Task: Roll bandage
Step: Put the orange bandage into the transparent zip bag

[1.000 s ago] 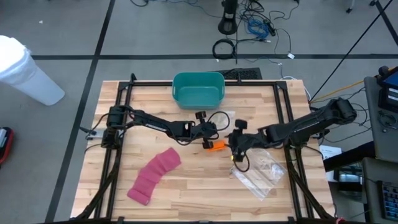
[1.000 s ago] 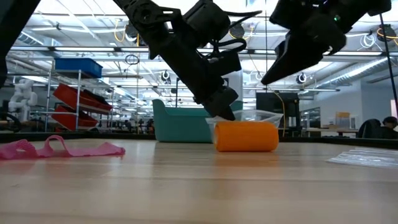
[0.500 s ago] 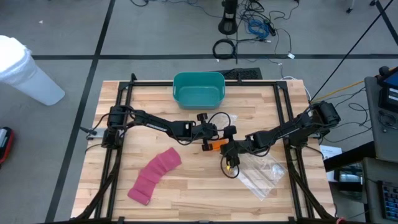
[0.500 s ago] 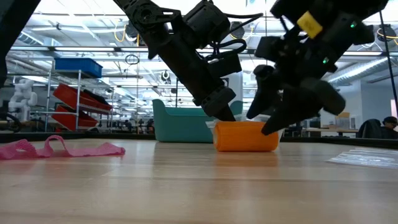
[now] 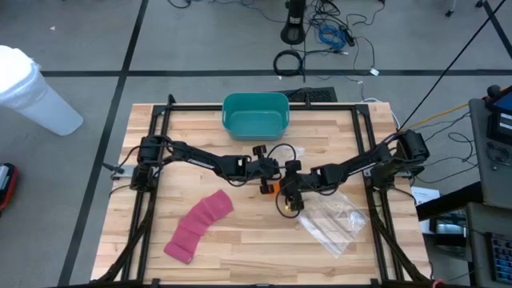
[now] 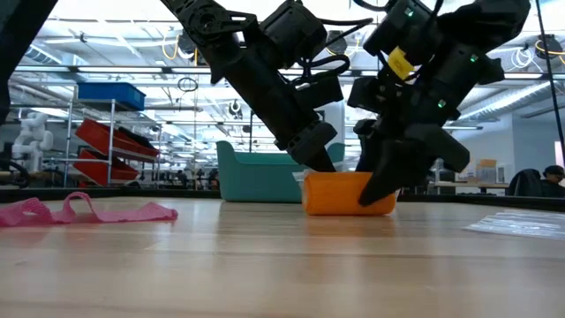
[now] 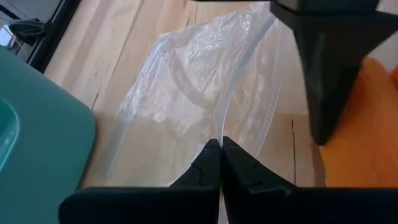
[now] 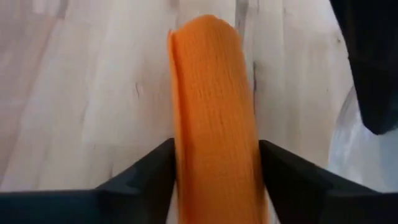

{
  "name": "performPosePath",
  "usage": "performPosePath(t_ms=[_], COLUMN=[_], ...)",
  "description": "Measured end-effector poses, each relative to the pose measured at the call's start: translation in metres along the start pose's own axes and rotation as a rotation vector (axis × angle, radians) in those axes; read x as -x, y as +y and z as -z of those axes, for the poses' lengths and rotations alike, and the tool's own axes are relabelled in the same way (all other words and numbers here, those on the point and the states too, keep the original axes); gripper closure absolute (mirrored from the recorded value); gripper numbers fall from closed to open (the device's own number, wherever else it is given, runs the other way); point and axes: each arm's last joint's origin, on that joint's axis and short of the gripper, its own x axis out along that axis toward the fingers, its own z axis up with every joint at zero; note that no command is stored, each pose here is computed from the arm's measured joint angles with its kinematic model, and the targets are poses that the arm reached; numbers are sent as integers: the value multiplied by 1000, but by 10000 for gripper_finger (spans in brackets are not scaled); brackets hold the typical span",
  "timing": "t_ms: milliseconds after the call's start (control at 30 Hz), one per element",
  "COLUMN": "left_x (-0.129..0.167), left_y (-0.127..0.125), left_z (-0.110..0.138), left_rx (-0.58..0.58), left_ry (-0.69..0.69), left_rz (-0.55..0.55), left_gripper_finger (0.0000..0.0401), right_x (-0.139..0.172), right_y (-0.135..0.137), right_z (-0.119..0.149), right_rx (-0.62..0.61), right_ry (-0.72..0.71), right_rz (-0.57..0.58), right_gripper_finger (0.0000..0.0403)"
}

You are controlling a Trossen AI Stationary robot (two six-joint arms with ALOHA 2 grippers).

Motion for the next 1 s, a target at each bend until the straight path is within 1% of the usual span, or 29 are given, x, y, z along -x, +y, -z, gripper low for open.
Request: performPosePath(t_ms=[233, 333, 400, 500, 567, 733, 833, 933, 1000], left_x=[-2, -3, -2, -2, -3, -4, -4, -3, -2], left_y=[7, 8, 9, 9, 9, 9, 6, 2, 0], left_z=[3, 4, 4, 4, 5, 10, 10, 7, 6], left_rx=[5, 30, 41, 55, 59, 86, 96, 107, 113], left_ry=[30, 36, 37, 39, 31, 26, -6, -51, -77], left_rz=[-15, -56, -84, -106, -117, -125, -123, -118, -110], left_gripper_finger=[400, 400, 400, 400, 400, 400, 400, 400, 400], right_x=[-1, 0, 3, 11, 20, 47, 57, 57, 55], right_y=[-4, -4, -5, -3, -2, -2, -2, 0, -1], right_z=[-1, 0, 2, 3, 3, 0, 8, 27, 39], right_rx=[-170, -287, -372, -459, -490, -571, -652, -741, -796], right_ry=[-4, 14, 38, 65, 64, -5, -63, -101, -169], right_rz=[-93, -92, -91, -73, -30, 116, 131, 129, 148], right_gripper_finger=[306, 331, 334, 328, 324, 325, 324, 324, 324])
